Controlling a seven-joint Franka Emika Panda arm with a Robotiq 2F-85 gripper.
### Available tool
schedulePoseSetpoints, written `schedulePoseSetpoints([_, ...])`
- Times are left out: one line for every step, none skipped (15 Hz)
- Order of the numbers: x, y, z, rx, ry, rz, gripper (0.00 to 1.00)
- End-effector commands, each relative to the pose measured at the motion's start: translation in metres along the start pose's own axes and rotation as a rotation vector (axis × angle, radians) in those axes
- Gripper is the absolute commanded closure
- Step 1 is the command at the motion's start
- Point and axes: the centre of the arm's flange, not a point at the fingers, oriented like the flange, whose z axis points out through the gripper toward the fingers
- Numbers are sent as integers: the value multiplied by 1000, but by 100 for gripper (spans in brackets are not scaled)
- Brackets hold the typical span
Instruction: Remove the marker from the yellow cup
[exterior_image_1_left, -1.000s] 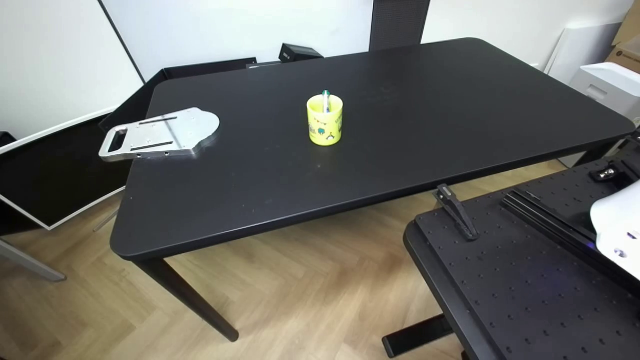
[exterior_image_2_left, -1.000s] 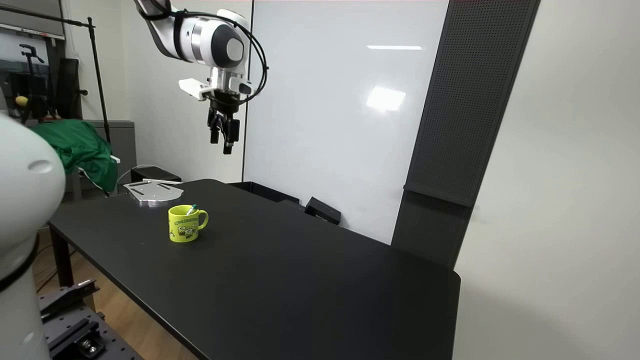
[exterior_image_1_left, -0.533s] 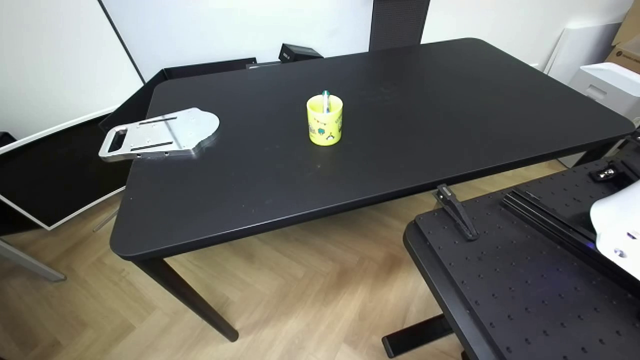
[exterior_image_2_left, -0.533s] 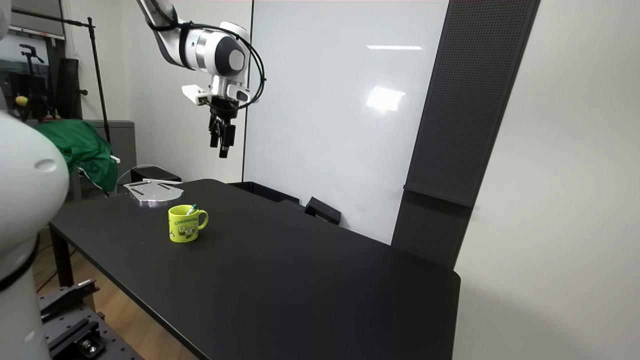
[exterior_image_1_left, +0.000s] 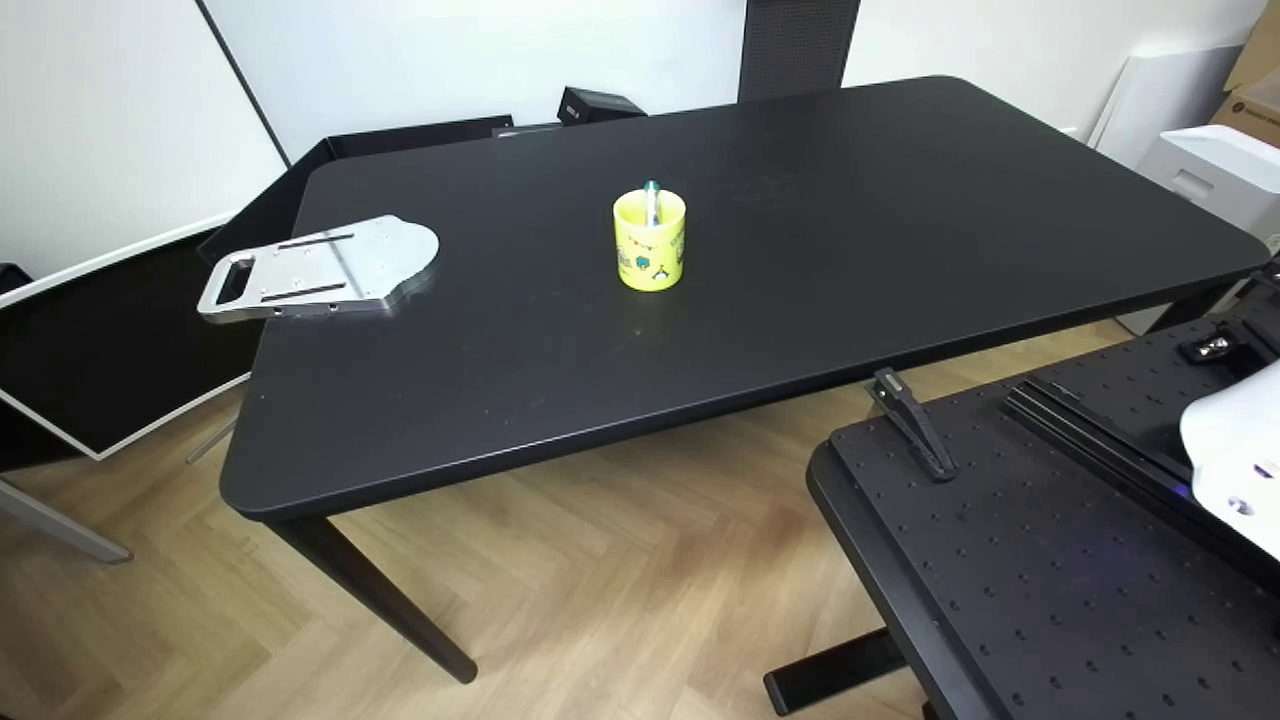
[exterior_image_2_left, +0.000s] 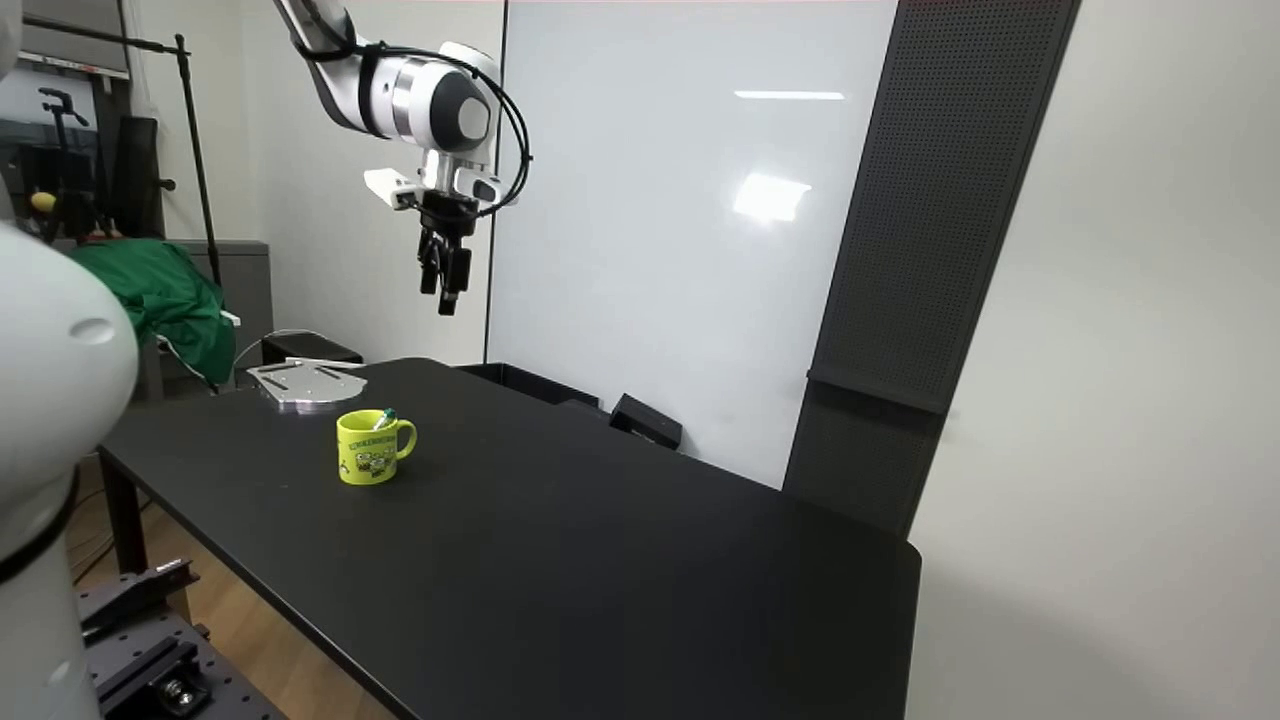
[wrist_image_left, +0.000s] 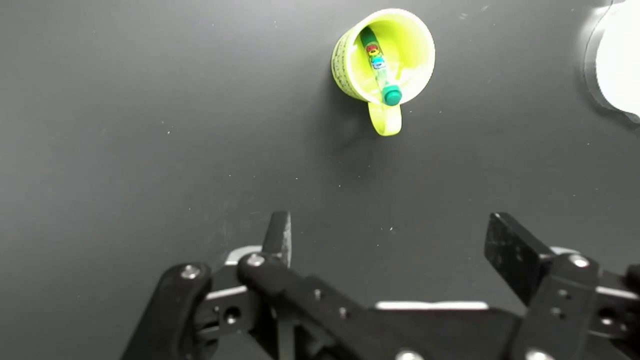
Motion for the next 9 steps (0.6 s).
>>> schedulePoseSetpoints([8,-10,8,3,-47,80,0])
schedulePoseSetpoints([9,-13,12,7,-51,96,0])
schedulePoseSetpoints([12,-17,17,15,-55,120,0])
schedulePoseSetpoints([14,-20,22,17,-62,140,0])
schedulePoseSetpoints([17,-26,29,29,-58,194,0])
schedulePoseSetpoints([21,-31,35,38,-60,221,0])
schedulePoseSetpoints([24,-37,41,42,-82,236,0])
schedulePoseSetpoints([27,-44,48,44,-96,251,0])
schedulePoseSetpoints([30,-51,55,41,-104,262,0])
